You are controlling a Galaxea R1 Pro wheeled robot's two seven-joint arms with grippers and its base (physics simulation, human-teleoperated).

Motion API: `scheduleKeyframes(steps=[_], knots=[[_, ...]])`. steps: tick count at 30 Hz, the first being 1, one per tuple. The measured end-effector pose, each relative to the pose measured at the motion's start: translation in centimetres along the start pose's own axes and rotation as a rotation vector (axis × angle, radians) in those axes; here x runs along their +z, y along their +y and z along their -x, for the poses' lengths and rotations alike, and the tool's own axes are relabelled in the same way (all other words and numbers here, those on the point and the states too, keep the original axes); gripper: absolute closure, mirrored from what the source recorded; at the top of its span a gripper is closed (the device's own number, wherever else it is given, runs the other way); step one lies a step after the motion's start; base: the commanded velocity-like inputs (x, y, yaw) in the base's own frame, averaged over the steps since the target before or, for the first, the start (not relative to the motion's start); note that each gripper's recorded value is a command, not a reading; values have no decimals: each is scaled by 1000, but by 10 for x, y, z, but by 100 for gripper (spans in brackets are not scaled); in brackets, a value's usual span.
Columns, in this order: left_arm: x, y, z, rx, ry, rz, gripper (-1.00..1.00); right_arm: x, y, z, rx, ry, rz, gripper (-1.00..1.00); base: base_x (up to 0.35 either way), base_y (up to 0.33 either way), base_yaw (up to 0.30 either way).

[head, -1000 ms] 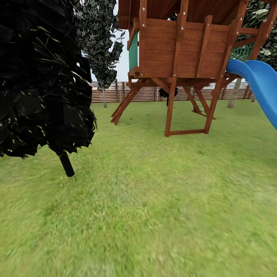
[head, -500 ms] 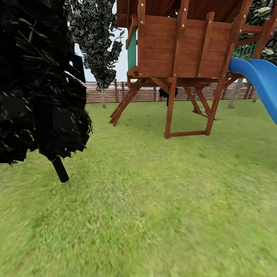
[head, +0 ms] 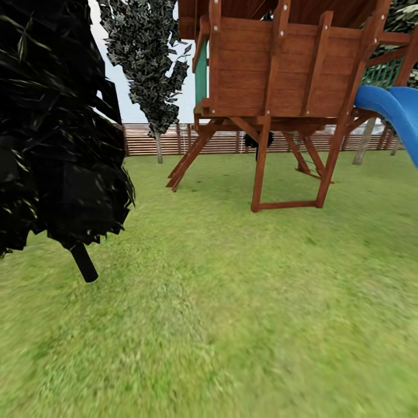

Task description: Take the three Easter eggs out of the wicker basket on the lawn in the garden, then place them on the lawn next to a single tree (choose any tree) so that all three eggs are next to the same tree and none are left in the basket.

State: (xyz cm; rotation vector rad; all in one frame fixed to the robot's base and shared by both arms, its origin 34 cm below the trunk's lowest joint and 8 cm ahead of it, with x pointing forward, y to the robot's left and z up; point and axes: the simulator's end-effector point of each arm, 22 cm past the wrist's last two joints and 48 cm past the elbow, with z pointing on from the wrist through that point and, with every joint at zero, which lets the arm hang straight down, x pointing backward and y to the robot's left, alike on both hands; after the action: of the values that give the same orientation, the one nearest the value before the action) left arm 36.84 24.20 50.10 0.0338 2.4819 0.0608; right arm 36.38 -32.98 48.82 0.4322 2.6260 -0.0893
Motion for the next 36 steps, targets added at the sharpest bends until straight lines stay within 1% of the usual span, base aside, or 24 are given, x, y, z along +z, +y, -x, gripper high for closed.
scheduleKeyframes(steps=[18, 25, 36], knots=[[0, -1, 0, 0, 0, -1, -100, 0, 1, 0, 0, 0, 1, -100, 303, -169, 8], [0, 0, 0, 1, 0, -1, -100, 0, 0, 0, 0, -1, 0, -100, 297, -166, 110], [0, -1, 0, 1, 0, -1, -100, 0, 0, 0, 0, 0, 0, -100, 319, -124, 6]])
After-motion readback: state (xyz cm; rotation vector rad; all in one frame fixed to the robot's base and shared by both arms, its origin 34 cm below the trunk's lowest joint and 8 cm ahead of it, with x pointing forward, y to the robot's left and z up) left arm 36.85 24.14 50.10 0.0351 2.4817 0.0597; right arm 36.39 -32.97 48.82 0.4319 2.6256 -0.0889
